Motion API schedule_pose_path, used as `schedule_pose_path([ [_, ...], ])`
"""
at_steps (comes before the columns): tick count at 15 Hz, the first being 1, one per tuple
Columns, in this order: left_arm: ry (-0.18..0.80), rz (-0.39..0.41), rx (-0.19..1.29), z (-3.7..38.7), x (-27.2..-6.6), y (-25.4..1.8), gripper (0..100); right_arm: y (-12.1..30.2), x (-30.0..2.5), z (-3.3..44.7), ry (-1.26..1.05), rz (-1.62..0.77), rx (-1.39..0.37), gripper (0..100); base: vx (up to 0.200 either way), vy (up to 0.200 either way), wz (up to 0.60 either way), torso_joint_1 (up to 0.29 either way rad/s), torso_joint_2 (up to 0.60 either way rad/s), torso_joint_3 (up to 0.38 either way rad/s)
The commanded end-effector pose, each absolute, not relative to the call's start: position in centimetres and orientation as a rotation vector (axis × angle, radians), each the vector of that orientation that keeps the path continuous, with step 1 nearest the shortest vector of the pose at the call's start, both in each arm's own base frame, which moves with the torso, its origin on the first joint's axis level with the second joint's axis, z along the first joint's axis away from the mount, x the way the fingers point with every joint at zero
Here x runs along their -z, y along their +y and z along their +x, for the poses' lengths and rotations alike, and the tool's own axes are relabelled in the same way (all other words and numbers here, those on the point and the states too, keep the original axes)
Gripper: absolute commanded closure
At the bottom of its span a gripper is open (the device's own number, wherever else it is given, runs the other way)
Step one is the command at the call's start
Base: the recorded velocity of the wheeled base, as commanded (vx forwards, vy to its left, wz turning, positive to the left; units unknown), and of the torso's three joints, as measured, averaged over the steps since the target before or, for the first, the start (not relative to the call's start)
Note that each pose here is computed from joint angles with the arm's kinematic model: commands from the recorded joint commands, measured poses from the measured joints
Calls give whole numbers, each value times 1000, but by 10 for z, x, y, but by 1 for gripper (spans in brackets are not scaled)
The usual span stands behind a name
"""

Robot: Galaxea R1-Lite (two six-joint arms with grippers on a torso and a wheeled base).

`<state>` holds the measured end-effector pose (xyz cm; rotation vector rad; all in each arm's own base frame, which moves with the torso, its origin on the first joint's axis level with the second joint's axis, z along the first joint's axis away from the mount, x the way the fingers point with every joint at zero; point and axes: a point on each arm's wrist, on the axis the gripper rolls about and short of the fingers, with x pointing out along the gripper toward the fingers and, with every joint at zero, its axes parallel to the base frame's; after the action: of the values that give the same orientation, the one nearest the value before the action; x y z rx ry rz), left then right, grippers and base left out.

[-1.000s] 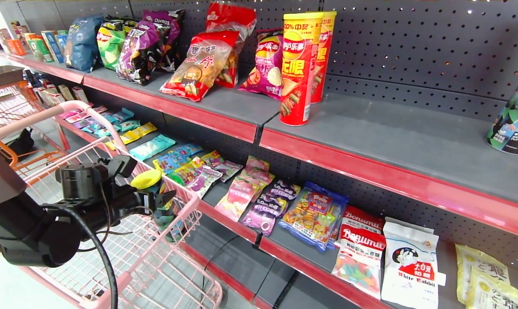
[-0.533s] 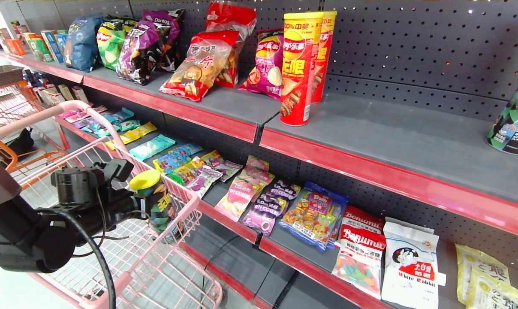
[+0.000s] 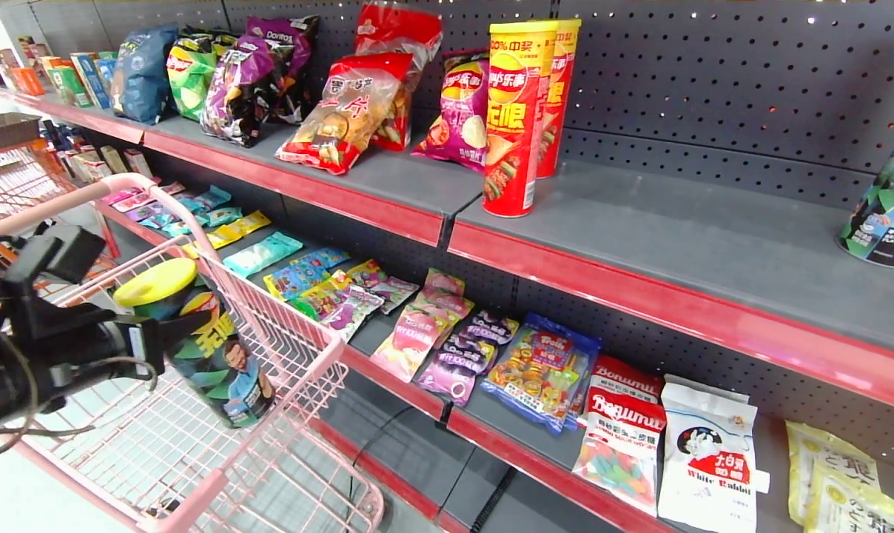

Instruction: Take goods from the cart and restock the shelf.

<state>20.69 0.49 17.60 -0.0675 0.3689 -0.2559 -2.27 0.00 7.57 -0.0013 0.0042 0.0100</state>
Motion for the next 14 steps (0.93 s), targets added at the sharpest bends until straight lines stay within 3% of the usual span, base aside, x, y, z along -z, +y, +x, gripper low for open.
schedule_pose_path([
  [1, 170, -46, 282, 90, -232, -2, 100, 0, -76, -23, 6, -2, -12, 0, 0, 0, 0, 0, 0, 0],
  [3, 110, -34, 283, 56, -234, -4, 100, 0, -76, -23, 6, -3, -12, 0, 0, 0, 0, 0, 0, 0],
  [6, 68, -25, 283, 38, -234, -5, 100, 0, -76, -23, 6, -3, -12, 0, 0, 0, 0, 54, -186, -115],
  [10, 18, -14, 279, 21, -231, -6, 100, 0, -76, -23, 6, -2, -12, 0, 0, 0, 0, 173, -495, -318],
  [14, 6, -10, 279, -12, -209, -9, 100, 0, -76, -23, 6, -2, -12, 0, 0, 0, 0, 222, -571, -355],
])
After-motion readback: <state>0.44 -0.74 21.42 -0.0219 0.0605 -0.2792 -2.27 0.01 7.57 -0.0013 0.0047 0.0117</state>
